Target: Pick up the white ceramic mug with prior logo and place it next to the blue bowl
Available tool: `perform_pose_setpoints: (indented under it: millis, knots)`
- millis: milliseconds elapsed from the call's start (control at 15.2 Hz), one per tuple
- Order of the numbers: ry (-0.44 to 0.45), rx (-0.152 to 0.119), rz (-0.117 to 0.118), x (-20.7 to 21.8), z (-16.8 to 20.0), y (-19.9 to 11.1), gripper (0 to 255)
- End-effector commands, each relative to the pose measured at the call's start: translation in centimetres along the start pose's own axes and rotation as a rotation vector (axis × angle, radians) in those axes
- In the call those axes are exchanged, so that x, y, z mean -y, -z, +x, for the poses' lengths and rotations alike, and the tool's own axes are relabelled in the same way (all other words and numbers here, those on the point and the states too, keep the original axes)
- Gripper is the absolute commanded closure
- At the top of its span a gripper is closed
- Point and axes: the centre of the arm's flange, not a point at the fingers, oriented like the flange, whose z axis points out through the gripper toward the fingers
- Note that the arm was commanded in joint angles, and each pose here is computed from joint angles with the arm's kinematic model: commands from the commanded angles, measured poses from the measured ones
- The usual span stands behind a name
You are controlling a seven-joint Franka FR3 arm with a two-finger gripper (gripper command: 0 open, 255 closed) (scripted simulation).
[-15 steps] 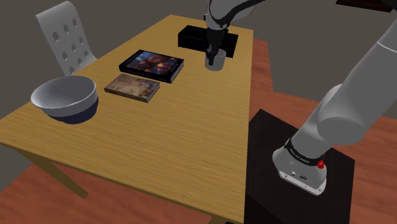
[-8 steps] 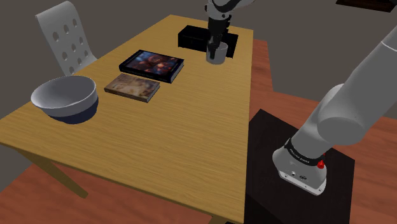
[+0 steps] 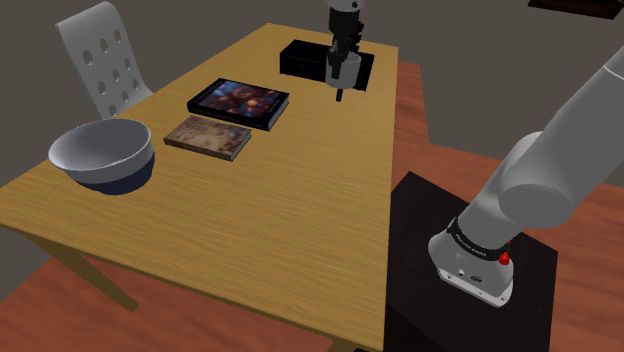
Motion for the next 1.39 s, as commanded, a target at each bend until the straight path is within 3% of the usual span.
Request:
perform_pose_setpoints:
  millis: [0,264,1320]
  knots:
    - [0.000,0.000,0.000,0.0,-0.1,1.2,255]
    - [0.000,0.000,0.000,-0.1,-0.1,2.9,255]
    - [0.000,0.000,0.000,19.3,8.2,4.0,255]
